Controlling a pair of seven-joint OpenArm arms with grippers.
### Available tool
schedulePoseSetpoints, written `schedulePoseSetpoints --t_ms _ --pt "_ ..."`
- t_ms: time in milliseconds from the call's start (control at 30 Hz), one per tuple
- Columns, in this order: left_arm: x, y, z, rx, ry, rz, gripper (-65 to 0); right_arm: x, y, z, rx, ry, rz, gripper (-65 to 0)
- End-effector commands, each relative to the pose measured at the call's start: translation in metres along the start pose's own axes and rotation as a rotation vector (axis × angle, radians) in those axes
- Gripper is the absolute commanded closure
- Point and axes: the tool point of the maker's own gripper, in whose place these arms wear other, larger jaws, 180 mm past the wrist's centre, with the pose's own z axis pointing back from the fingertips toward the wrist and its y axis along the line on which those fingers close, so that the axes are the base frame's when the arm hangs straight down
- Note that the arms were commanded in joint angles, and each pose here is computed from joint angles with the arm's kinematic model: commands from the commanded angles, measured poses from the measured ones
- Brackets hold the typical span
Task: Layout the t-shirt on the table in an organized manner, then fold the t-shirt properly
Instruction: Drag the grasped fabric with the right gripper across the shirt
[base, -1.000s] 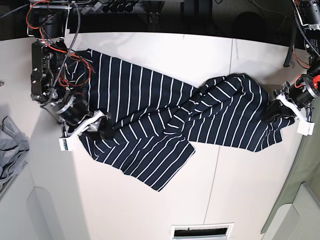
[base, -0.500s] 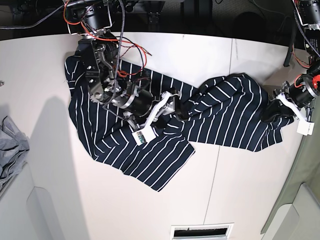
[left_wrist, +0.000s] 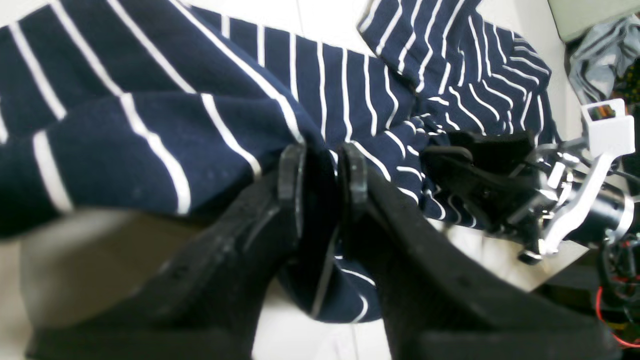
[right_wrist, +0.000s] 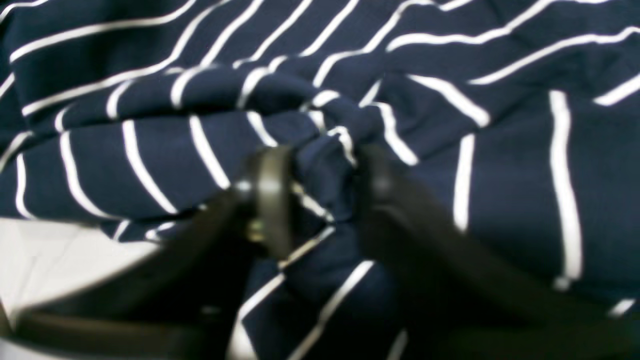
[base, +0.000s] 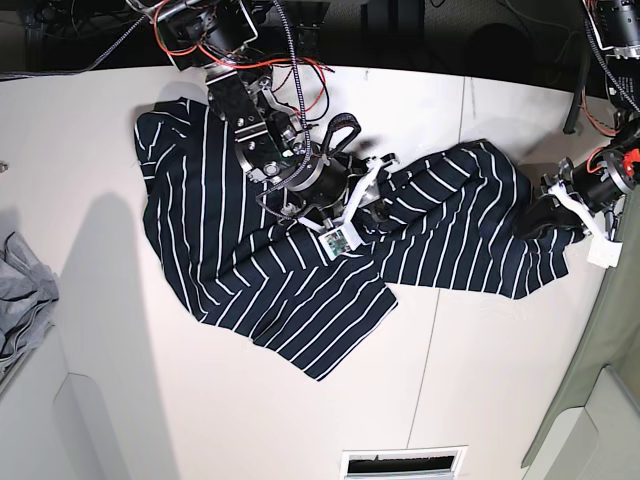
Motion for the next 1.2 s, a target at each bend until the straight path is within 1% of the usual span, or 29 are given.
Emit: schedulePoseSetpoints --t_ms 0,33,67,267,333,400,433,533,600,667,733,800,833,933,1000,1033,1100,1167 --pt "0.013 -0.003 0.004 -0.017 -0.038 -0.023 -13.8 0.017 0.005 -0.002 0.009 -0.047 0.019 -8.0" --pt "0.01 -0.003 0.004 -0.018 -0.034 -0.017 -13.8 0.022 0.004 -0.001 0.006 -0.066 0.035 -1.7" --pt "0.008 -0.004 0.004 -0.018 -0.032 -0.014 -13.8 0.028 0.004 0.0 0.004 -0.086 0.045 0.0" --pt "0.002 -0.003 0.005 -0.016 -0.021 -0.007 -13.7 0.077 0.004 0.014 -0.012 -0.199 0.128 0.0" --pt "0.0 -0.003 0.005 -0.016 -0.015 -0.005 -13.7 0.091 0.001 0.024 -0.019 -0.219 0.155 0.0" --pt "-0.007 -0.003 0.006 -0.018 0.013 0.0 -13.2 0.101 -0.004 0.036 -0.038 -0.223 0.182 0.0" --pt "-0.012 -0.004 0.007 -0.024 0.031 0.009 -11.7 0.106 -0.006 0.044 -0.047 -0.233 0.198 0.0" --pt "-0.027 -0.018 0.014 -0.099 0.073 0.069 -0.7 0.122 -0.009 0.073 -0.071 -0.292 0.245 0.0" --pt "-0.037 -0.037 0.021 -0.176 0.106 0.098 0.0 0.133 -0.009 0.094 -0.083 -0.34 0.277 0.0" --pt "-0.044 -0.062 0.033 -0.261 0.135 0.097 0.0 0.137 -0.008 0.112 -0.093 -0.365 0.306 0.0" --pt "-0.046 -0.092 0.048 -0.349 0.157 0.06 0.0 0.139 -0.007 0.127 -0.1 -0.384 0.328 0.0" --pt "-0.054 -0.114 0.061 -0.373 0.216 -0.04 0.0 0.143 -0.007 0.14 -0.11 -0.407 0.341 0.0" --pt "-0.052 -0.126 0.066 -0.385 0.218 -0.092 0.0 0.147 -0.007 0.146 -0.111 -0.423 0.336 0.0" --pt "-0.038 -0.158 0.077 -0.421 0.188 -0.227 0.0 0.164 -0.008 0.157 -0.101 -0.488 0.286 0.0" --pt "-0.025 -0.168 0.078 -0.435 0.133 -0.26 0.0 0.176 -0.011 0.158 -0.115 -0.514 0.28 0.0" --pt "-0.018 -0.163 0.074 -0.406 0.107 -0.274 0.0 0.183 -0.014 0.157 -0.128 -0.525 0.282 0.0" --pt "-0.008 -0.137 0.062 -0.283 0.078 -0.305 0.0 0.195 -0.022 0.15 -0.153 -0.537 0.284 0.0" --pt "0.0 -0.104 0.05 -0.162 0.048 -0.308 0.0 0.202 -0.033 0.132 -0.172 -0.522 0.27 0.0"
